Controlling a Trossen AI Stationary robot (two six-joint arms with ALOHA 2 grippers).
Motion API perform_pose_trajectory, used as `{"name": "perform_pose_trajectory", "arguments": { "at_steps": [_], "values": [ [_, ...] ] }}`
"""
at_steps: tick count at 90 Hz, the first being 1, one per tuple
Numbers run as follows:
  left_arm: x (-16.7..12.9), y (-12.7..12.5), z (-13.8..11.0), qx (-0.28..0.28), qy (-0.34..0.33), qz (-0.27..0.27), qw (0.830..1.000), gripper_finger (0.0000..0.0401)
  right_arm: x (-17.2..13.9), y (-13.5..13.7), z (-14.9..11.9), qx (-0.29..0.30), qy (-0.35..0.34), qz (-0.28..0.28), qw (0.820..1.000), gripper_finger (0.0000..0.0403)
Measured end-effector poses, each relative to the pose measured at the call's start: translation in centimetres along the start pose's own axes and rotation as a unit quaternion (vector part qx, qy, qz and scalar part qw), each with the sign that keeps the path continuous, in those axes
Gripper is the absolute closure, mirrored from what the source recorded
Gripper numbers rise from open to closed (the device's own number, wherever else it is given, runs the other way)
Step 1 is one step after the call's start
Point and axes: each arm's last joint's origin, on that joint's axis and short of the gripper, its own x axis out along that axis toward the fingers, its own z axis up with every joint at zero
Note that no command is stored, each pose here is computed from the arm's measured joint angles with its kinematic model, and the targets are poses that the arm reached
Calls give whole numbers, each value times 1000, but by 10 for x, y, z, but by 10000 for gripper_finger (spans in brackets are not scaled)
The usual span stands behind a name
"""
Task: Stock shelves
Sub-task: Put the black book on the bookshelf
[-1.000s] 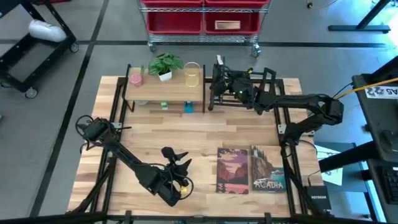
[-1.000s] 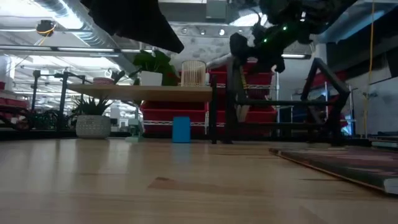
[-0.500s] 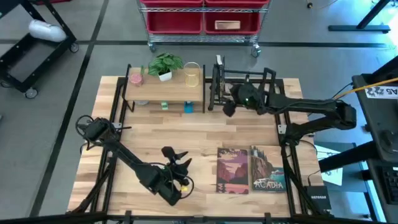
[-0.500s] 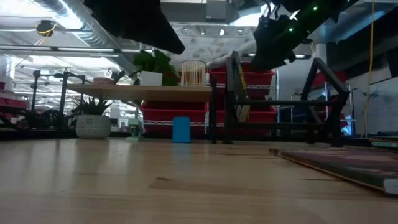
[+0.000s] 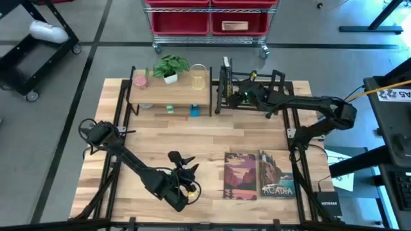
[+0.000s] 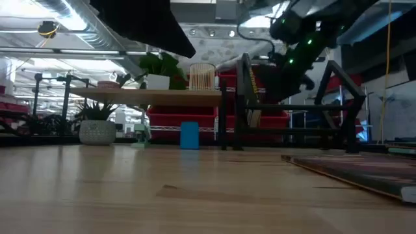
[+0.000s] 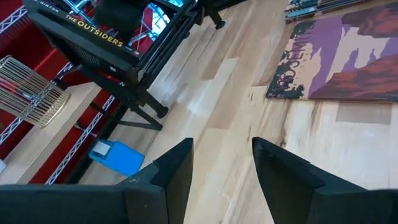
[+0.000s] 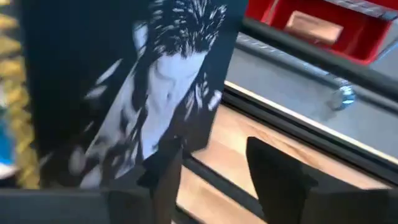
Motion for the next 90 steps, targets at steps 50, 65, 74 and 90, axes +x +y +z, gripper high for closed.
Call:
{"name": "perform_pose_trajectory", "arguments": {
  "at_steps": [50,65,74,90],
  "values": [
    [0,0,0,5,1,-2,1000,248,50,-13,2,32,1,88,996,284],
    [0,0,0,10,2,-3,1000,248,48,-13,2,0,3,96,995,284],
    [0,0,0,10,2,-3,1000,248,38,-14,8,-21,-8,98,995,284],
    [0,0,0,10,2,-3,1000,248,5,-23,19,-52,-19,83,995,284]
  ]
}}
